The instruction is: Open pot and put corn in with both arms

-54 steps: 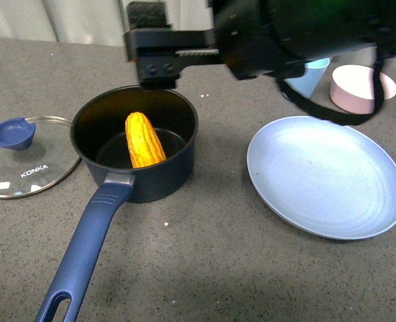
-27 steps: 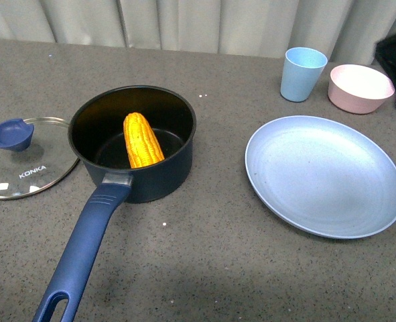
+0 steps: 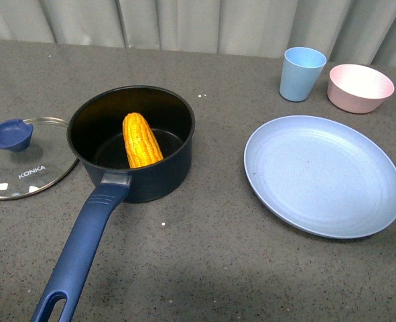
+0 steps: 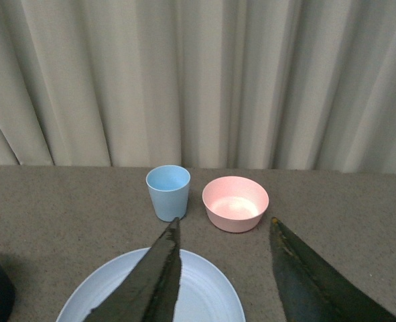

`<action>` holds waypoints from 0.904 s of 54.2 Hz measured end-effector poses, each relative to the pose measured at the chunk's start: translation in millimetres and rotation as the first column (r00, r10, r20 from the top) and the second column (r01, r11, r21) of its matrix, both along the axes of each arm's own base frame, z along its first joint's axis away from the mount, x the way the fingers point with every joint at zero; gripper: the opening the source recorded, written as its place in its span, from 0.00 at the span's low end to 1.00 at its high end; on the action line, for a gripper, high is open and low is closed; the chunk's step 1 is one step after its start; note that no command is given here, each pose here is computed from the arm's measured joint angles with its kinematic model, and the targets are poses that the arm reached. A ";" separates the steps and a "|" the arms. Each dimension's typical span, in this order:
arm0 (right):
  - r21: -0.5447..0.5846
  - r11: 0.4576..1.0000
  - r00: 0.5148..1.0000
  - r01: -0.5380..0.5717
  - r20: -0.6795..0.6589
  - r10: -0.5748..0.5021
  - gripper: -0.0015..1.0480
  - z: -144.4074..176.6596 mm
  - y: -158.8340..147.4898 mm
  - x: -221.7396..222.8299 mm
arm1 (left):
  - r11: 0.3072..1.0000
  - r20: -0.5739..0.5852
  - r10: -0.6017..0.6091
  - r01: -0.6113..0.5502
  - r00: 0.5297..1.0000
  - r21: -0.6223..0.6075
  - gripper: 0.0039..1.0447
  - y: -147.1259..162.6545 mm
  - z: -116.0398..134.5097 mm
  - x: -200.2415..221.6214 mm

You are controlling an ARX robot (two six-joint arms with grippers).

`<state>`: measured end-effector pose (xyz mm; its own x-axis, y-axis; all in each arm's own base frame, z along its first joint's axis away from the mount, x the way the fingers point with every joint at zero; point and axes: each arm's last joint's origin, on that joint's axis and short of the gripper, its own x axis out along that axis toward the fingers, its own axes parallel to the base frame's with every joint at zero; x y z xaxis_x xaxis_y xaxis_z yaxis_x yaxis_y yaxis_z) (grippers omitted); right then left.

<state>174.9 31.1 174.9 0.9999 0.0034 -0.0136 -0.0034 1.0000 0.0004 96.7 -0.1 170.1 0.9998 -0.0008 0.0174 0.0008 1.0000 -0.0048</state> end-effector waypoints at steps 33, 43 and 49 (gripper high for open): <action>0.000 1.000 1.000 0.002 0.011 -0.002 0.01 -9.0 -30.8 -43.2 | 1.000 0.000 0.000 0.000 1.000 0.000 0.94 0.0 0.0 0.0; 0.000 1.000 1.000 0.003 0.017 -0.003 0.01 -7.3 -31.0 -49.4 | 1.000 0.000 0.000 0.000 1.000 0.000 0.94 0.0 0.0 0.0; 0.000 1.000 1.000 0.003 0.020 -0.003 0.01 -6.7 -31.0 -52.5 | 1.000 0.000 0.000 0.000 1.000 0.000 0.94 0.0 0.0 0.0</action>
<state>122.3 0.2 168.2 1.0000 0.0004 0.0059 -0.0004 1.0000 0.0002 96.7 0.0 170.0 0.9999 -0.0004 0.0170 0.0005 1.0000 -0.0048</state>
